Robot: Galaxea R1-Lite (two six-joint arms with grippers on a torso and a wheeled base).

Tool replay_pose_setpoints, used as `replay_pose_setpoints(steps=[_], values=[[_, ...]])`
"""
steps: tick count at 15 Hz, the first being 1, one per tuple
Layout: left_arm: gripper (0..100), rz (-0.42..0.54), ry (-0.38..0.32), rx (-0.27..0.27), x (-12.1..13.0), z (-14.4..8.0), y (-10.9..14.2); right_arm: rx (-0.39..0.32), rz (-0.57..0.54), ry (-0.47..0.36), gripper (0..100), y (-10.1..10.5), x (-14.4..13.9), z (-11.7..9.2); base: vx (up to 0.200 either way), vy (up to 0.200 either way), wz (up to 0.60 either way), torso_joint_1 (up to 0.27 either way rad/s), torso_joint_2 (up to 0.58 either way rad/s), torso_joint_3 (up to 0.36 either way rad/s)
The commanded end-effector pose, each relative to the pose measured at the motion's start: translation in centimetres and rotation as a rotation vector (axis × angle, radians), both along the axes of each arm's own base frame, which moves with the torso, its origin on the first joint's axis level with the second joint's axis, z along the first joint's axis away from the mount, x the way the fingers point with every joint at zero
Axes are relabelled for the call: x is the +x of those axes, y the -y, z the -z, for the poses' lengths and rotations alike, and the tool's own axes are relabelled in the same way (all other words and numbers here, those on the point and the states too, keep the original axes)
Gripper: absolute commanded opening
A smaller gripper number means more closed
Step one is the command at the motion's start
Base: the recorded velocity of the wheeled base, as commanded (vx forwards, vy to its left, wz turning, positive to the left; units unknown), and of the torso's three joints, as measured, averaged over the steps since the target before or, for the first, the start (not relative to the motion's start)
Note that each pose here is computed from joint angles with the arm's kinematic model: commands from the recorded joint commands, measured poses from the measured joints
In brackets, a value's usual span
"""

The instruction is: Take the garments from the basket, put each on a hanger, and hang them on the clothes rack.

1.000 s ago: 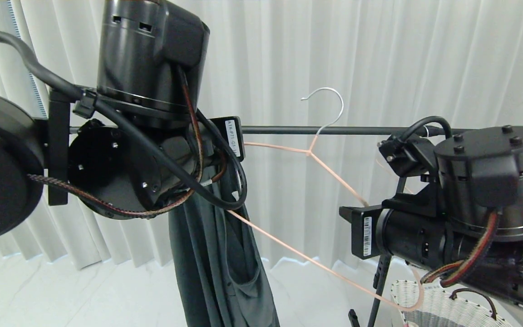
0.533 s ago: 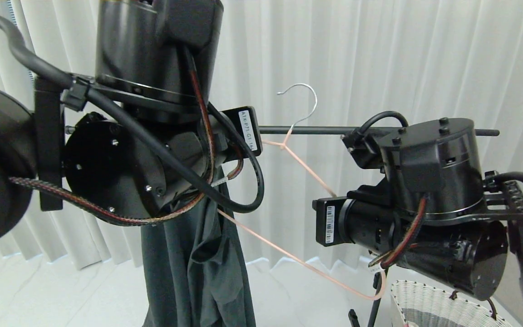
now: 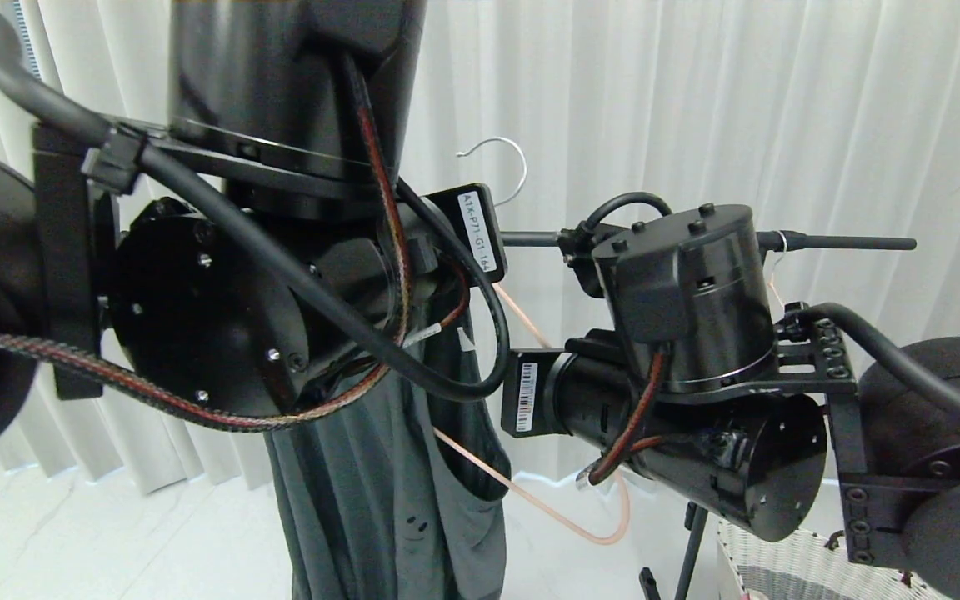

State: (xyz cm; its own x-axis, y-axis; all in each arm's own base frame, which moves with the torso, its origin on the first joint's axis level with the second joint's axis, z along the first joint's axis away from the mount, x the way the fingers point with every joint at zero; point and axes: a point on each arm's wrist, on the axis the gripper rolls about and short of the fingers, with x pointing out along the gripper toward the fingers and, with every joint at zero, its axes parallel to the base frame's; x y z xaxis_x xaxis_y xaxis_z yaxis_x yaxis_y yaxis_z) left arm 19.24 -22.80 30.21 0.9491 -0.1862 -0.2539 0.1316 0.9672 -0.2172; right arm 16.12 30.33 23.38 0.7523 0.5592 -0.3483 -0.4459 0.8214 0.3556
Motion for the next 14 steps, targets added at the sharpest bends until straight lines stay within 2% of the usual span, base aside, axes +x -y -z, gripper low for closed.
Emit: replay_pose_setpoints(steps=[1,5,8,12,14], values=[[0,0.003,0.002,-0.002,-0.2,-0.1,0.0,-0.005,0.015,-0.002,0,-0.2,0.4,0.3,0.0,0.0,0.0,0.0,0.0,0.0],[0,0.004,-0.015,0.021,-0.8,0.3,-0.8,0.002,0.081,0.012,0,0.6,1.6,0.0,0.0,0.0,0.0,0.0,0.0,0.0],[0,0.014,-0.037,0.055,-1.7,1.3,-1.6,0.059,0.103,0.044,0,0.9,2.2,-0.8,0.0,0.0,0.0,0.0,0.0,0.0],[0,0.04,-0.049,0.067,-2.6,2.1,-1.4,0.061,0.12,0.052,0,1.0,2.4,-0.9,0.0,0.0,0.0,0.0,0.0,0.0],[0,0.026,-0.049,0.076,-2.7,3.4,-1.8,0.061,0.157,0.063,0,1.5,3.1,-1.1,0.0,0.0,0.0,0.0,0.0,0.0]])
